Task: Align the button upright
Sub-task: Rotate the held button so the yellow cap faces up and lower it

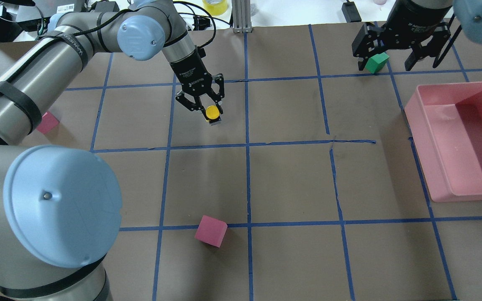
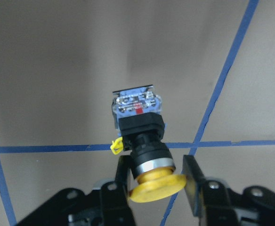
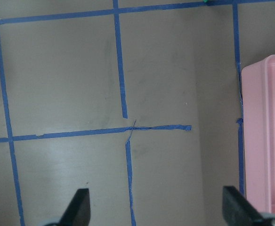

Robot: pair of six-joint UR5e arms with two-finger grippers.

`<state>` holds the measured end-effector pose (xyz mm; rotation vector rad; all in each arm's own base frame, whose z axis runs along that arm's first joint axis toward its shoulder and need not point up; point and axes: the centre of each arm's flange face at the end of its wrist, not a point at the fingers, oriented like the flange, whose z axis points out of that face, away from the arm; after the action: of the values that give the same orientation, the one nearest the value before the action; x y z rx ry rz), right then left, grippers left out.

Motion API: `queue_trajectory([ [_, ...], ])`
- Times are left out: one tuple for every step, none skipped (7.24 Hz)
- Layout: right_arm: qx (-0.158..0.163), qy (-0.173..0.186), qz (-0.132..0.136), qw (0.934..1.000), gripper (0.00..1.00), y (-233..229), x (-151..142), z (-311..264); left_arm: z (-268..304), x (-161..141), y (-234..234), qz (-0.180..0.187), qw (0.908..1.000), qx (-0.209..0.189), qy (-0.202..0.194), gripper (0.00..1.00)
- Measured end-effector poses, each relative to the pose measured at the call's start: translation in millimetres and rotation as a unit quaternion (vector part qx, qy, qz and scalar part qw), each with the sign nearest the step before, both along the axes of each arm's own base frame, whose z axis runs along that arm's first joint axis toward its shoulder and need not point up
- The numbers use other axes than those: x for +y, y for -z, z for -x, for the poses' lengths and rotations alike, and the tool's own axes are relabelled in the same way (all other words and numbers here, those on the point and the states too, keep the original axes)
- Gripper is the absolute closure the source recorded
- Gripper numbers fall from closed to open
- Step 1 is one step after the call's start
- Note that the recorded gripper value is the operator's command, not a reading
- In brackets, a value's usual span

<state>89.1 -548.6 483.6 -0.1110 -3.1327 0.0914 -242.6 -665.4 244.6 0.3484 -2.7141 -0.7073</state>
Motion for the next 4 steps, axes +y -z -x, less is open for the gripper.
queue_trajectory([
  [0.000, 0.000, 0.000, 1.0000, 0.00, -1, 1, 0, 23, 12, 4, -0.025, 0.9994, 0.005, -0.023, 1.00],
  [0.000, 0.000, 0.000, 1.0000, 0.00, 0, 0, 0, 47, 23, 9, -0.043, 0.9983, 0.009, -0.039, 1.00],
  [-0.001, 0.000, 0.001, 1.0000, 0.00, 0, 0, 0, 61, 28, 15, -0.053, 0.9971, 0.018, -0.052, 1.00],
  [-0.001, 0.000, 0.001, 1.0000, 0.00, 0, 0, 0, 66, 30, 23, -0.056, 0.9964, 0.023, -0.059, 1.00],
])
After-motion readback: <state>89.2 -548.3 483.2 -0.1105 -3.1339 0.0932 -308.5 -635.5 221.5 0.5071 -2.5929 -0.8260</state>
